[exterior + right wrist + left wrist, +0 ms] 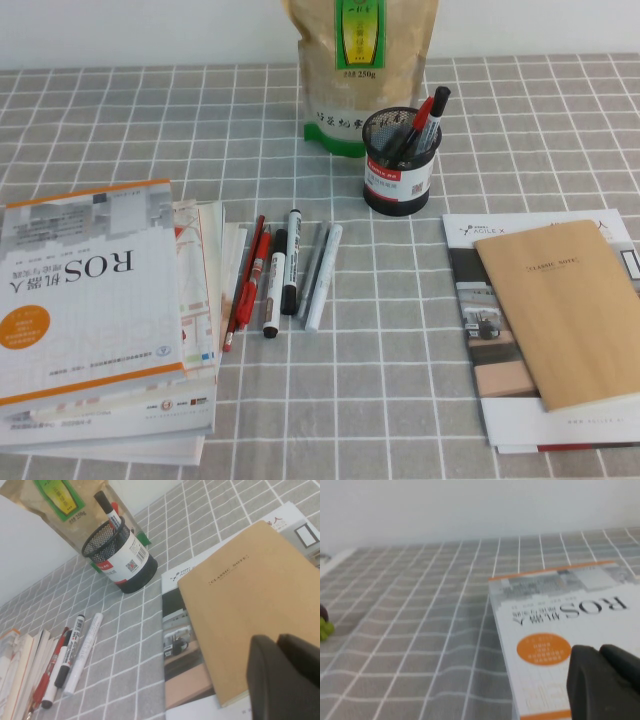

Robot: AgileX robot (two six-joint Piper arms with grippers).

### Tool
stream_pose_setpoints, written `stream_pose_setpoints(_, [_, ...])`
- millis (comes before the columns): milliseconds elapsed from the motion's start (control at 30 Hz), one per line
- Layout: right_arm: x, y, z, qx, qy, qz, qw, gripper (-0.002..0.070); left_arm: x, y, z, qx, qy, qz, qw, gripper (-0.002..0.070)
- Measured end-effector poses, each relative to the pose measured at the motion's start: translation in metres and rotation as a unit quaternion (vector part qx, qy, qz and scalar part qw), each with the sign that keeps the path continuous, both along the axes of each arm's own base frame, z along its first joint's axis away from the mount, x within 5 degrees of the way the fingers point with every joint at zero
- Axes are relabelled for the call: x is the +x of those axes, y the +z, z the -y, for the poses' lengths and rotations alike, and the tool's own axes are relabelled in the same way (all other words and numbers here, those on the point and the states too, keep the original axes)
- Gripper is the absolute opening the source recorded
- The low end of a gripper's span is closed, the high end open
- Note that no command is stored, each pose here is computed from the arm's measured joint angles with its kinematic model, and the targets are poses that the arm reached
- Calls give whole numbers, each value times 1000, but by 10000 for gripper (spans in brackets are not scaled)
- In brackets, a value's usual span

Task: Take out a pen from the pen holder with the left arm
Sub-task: 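Take a marker out of the pen holder and lay it on the table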

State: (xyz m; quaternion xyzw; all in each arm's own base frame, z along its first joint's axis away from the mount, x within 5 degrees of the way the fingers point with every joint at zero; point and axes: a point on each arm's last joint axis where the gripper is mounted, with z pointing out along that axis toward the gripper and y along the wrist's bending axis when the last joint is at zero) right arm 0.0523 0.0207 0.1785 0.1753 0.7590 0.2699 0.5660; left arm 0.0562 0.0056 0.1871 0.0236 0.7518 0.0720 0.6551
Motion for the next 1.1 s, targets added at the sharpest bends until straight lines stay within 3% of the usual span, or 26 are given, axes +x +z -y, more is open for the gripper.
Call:
stream_pose_setpoints(400, [0,0,0,0,0,0,1000,-13,-1,-8,1,-22,-3,-43,999,0])
stream_pose_setpoints(633, [0,0,0,0,0,0,1000,-13,-2,-8,11,-124,-56,-47,990,0])
stream_pose_setpoints(1100, [0,0,0,0,0,0,1000,-13,-3,-11,11,-94,-60,-63,992,0])
